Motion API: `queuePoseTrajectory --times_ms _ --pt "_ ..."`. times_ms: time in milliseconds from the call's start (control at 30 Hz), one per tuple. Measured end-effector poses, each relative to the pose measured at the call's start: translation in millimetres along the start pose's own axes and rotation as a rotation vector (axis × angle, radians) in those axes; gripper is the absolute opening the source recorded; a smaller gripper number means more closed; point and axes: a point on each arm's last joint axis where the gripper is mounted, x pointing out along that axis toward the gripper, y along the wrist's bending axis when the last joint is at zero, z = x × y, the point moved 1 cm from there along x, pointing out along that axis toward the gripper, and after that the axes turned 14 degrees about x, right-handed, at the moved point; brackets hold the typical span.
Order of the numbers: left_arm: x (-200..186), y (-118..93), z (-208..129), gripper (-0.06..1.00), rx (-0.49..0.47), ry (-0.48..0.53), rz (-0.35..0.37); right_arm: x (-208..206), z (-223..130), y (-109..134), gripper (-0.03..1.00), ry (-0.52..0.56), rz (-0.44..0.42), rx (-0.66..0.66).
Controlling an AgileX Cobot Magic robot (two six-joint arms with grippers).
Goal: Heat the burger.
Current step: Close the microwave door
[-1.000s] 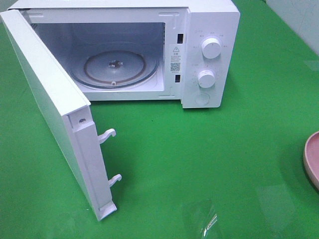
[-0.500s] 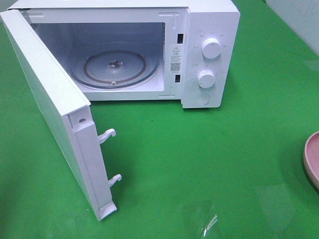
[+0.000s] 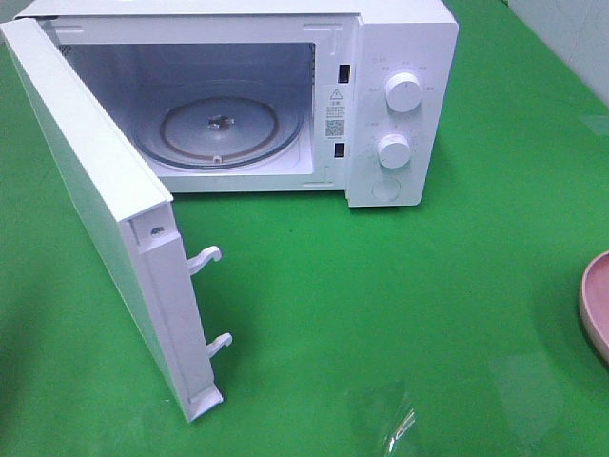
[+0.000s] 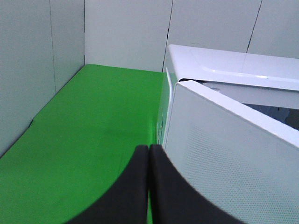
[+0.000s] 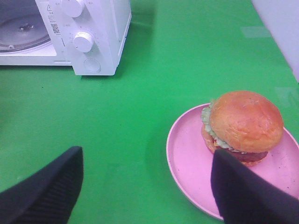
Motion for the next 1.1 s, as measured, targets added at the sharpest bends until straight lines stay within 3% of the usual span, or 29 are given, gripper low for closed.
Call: queuePoseTrajectory --times_ms 267,400,533,767,833,1100 --pt "24.2 -2.8 -13.6 0.0 0.008 0.021 -0.009 0.0 0.0 0.0 0.73 0.0 0.0 0.0" --pt "39.9 -8.4 -25.9 0.0 0.013 0.06 -0.05 0.0 0.0 0.0 0.73 0.0 0.0 0.0" --pt "56.9 -22.4 -40.4 0.0 0.057 0.069 -0.17 0.0 0.0 0.0 0.73 0.0 0.0 0.0" --pt "71.7 -35.6 -51.6 0.0 0.023 0.061 -0.282 0.0 0.0 0.0 0.73 0.0 0.0 0.0" --pt "80.1 -43.5 -64.3 0.0 0.033 0.097 -0.351 0.0 0.0 0.0 0.73 0.0 0.0 0.0" --pt "85.3 -60.0 -71.9 0.0 0.007 0.084 -0.439 0.0 0.0 0.0 0.73 0.0 0.0 0.0"
